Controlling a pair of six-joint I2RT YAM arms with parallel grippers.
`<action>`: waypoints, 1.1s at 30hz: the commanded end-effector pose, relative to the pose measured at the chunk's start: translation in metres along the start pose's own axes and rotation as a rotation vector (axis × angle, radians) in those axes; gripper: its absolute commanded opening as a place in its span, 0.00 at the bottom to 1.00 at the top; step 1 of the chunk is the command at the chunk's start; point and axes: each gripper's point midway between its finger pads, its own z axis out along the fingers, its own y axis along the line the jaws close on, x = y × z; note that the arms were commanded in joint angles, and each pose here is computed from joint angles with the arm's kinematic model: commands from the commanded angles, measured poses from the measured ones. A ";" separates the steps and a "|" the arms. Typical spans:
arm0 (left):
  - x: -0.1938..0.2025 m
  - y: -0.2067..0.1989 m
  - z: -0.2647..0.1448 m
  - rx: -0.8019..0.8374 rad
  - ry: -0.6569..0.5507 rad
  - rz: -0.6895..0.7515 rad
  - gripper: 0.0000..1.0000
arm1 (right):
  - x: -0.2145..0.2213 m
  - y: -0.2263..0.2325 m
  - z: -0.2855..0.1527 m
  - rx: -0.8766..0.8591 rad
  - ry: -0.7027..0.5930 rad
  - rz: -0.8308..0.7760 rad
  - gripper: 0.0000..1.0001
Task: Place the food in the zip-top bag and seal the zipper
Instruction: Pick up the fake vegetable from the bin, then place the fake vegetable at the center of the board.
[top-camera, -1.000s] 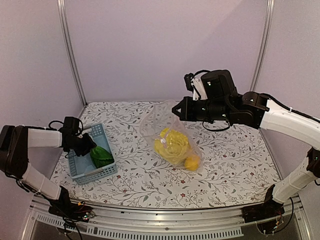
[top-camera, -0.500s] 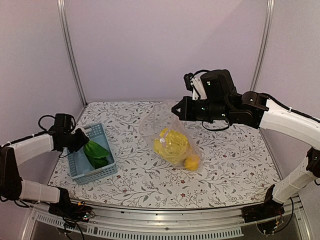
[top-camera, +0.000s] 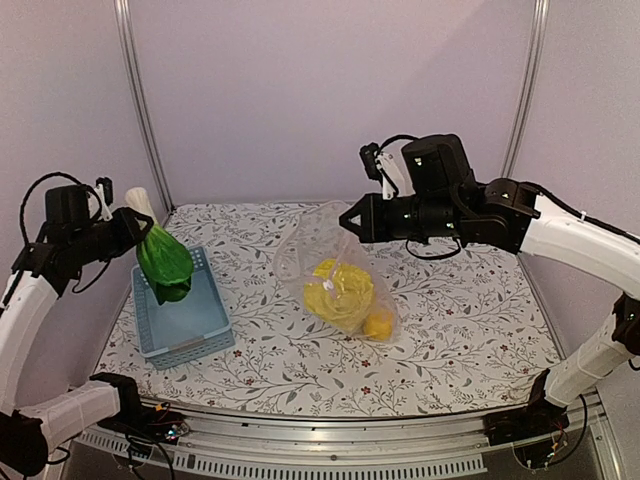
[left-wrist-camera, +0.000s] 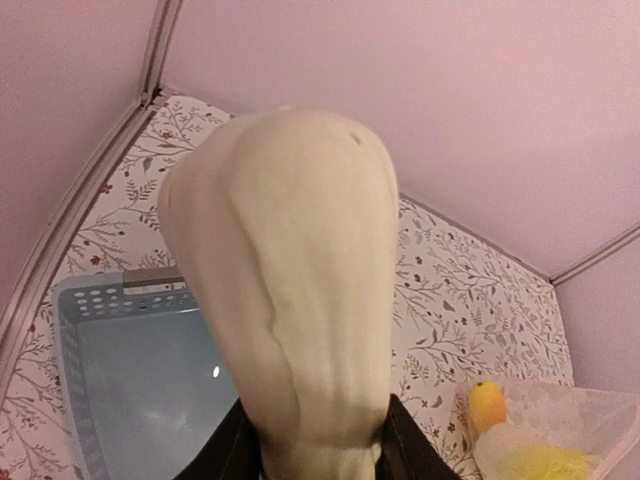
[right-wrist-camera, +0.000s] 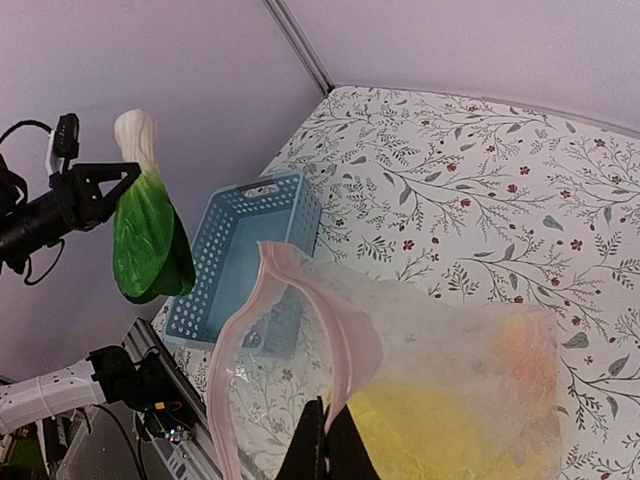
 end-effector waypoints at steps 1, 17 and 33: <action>0.000 -0.075 -0.026 0.364 0.140 0.112 0.36 | -0.008 0.023 -0.007 -0.102 0.014 -0.093 0.00; 0.067 -0.200 -0.109 1.025 0.543 0.214 0.35 | 0.017 0.023 0.007 -0.051 0.094 -0.201 0.00; 0.152 -0.226 -0.120 1.046 0.968 0.021 0.32 | 0.031 0.030 0.037 0.021 0.082 -0.198 0.00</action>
